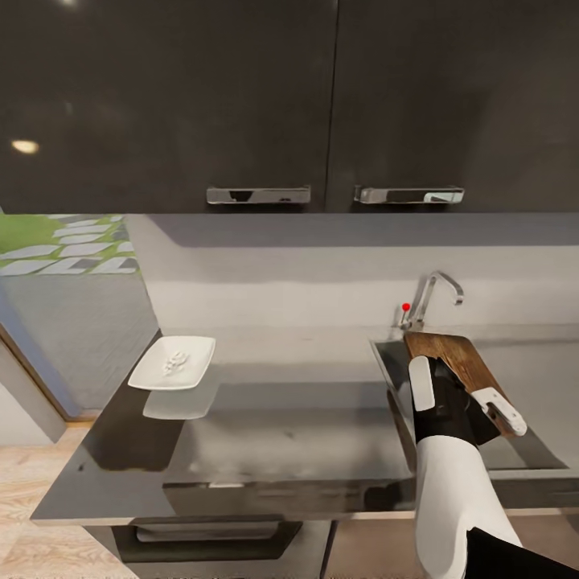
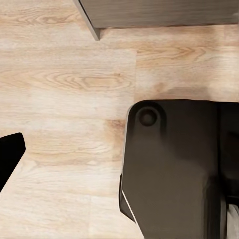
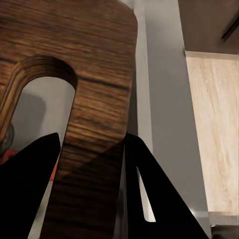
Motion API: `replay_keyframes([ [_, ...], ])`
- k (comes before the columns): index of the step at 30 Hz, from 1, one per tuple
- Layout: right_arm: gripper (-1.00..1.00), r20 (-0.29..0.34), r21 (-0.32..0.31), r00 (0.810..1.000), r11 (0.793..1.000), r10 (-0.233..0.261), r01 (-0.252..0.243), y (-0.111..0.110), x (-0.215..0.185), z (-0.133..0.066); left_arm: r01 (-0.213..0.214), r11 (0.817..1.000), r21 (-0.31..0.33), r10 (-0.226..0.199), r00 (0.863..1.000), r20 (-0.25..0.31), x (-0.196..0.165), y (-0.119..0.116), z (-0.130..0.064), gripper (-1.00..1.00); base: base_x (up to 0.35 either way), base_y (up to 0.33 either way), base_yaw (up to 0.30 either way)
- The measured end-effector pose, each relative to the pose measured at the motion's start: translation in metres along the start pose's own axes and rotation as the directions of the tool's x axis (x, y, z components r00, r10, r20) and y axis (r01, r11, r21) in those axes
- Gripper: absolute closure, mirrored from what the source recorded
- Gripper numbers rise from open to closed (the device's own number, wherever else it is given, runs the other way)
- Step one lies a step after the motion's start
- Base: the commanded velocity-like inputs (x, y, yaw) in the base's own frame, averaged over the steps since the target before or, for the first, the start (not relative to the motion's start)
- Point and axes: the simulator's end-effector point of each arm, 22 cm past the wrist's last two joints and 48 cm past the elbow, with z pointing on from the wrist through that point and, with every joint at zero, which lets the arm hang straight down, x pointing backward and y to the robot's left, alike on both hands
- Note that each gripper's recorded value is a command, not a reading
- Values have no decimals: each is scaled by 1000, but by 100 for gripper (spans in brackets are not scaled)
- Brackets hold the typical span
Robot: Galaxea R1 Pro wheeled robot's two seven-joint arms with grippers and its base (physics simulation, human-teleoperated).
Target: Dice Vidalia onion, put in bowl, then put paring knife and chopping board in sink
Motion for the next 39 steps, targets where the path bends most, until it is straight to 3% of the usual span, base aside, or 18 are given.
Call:
replay_keyframes([
  [20,100,-5,5,999,999,-53,54,7,21,15,-7,1000,1,7,999,-32,8,1,-6,-100,9,-113,0],
  [27,100,-32,30,991,991,-127,128,5,48,25,-9,1000,1,9,999,-43,11,1,-8,-100,63,-128,0],
  [39,100,-42,19,985,985,-168,169,10,65,34,-12,1000,1,12,998,-62,15,2,-11,-100,2,-5,0],
])
